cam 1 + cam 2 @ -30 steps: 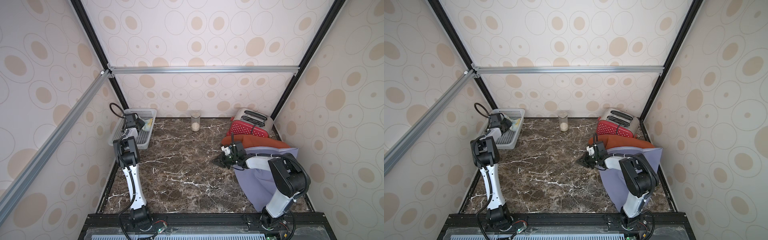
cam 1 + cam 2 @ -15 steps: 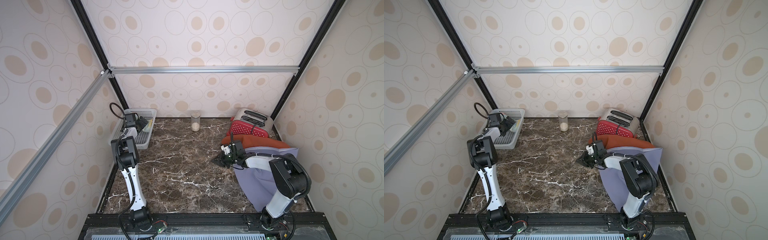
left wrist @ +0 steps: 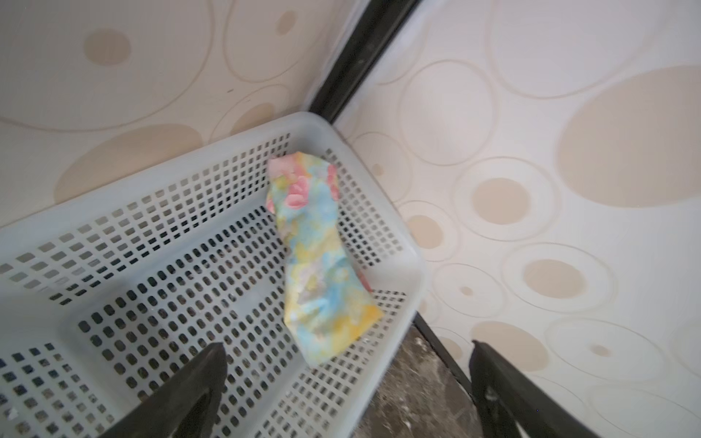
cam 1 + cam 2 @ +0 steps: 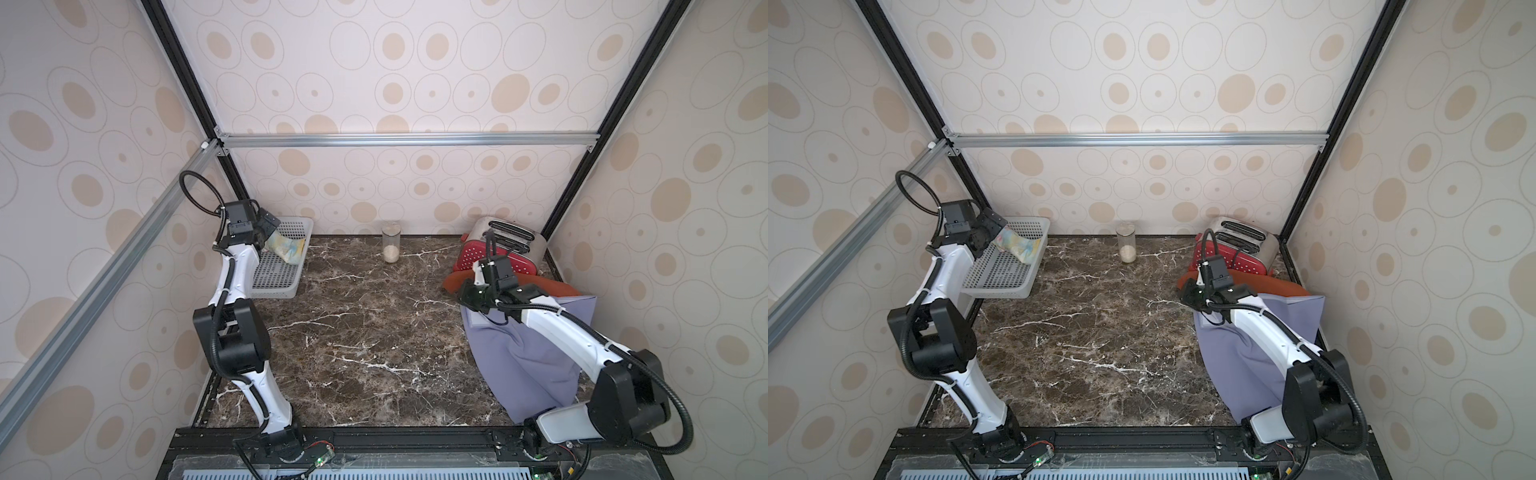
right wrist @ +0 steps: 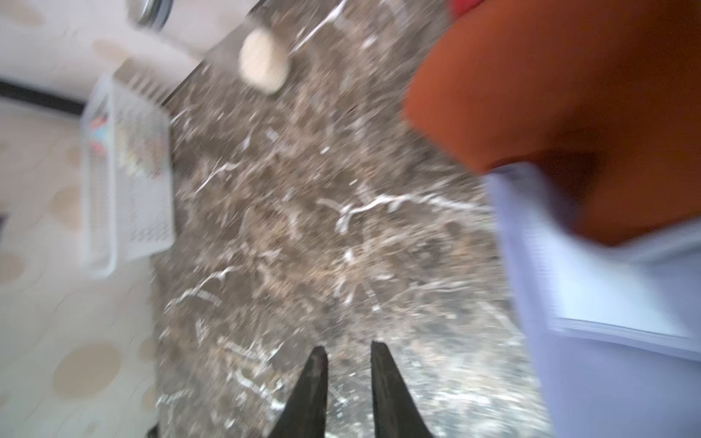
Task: Roll up the skirts
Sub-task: Pick up the skirt from the center of the board.
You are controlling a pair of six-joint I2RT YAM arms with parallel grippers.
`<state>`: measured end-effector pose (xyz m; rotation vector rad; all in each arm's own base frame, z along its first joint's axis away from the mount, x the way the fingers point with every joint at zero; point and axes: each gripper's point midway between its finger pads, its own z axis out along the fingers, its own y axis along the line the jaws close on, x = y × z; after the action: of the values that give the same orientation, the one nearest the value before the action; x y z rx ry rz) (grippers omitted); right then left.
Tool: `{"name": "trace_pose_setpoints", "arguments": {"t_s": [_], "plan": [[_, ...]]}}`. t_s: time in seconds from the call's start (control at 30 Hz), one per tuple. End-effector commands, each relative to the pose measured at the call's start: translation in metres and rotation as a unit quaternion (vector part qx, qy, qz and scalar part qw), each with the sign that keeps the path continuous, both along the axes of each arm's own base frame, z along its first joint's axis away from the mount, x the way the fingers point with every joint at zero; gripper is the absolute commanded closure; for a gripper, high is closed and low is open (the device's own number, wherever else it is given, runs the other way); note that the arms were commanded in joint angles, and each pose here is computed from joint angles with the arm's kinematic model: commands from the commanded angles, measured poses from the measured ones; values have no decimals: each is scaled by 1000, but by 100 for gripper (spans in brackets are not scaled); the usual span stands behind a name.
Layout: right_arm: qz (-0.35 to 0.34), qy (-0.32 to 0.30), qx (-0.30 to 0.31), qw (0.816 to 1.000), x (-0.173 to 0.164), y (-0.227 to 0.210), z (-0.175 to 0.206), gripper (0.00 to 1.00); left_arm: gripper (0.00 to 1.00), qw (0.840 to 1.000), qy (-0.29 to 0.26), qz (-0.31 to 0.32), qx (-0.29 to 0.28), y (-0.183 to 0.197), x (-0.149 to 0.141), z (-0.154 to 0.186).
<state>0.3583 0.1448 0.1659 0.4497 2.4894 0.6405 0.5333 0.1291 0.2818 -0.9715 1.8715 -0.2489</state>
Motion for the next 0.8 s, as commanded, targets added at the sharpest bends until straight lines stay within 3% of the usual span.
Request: {"name": "trace_pose_setpoints", "arguments": {"t_s": [0.0, 0.07, 0.1, 0.17, 0.23, 0.33, 0.43, 0.53, 0.63, 0.7, 0.77], "plan": [[-83, 109, -124, 983, -41, -78, -40, 76, 1, 993, 14, -111, 30, -95, -22, 30], [-88, 126, -133, 979, -48, -90, -49, 74, 1, 981, 24, -186, 43, -153, -39, 38], [-87, 131, -135, 978, -51, -93, -53, 68, 1, 973, 31, -224, 47, -183, -50, 37], [-79, 142, -144, 976, -56, -95, -57, 66, 1, 953, 50, -295, 49, -235, -75, 23], [-78, 149, -160, 973, -61, -100, -57, 64, 1, 923, 79, -369, 69, -279, -107, 1], [-91, 137, -192, 968, -63, -114, -61, 34, 1, 876, 153, -446, 103, -310, -161, -42], [-83, 150, -195, 966, -59, -117, -75, 30, 1, 840, 208, -483, 130, -313, -203, -72], [-73, 191, -190, 960, -58, -114, -94, 26, 1, 827, 233, -490, 146, -298, -229, -93], [-70, 220, -177, 957, -60, -109, -123, 22, 1, 833, 239, -470, 169, -281, -239, -111], [-67, 240, -170, 953, -61, -105, -142, 15, 1, 833, 239, -474, 157, -283, -243, -113], [-60, 254, -153, 953, -60, -97, -158, 15, 1, 834, 228, -482, 142, -289, -244, -106]]}}
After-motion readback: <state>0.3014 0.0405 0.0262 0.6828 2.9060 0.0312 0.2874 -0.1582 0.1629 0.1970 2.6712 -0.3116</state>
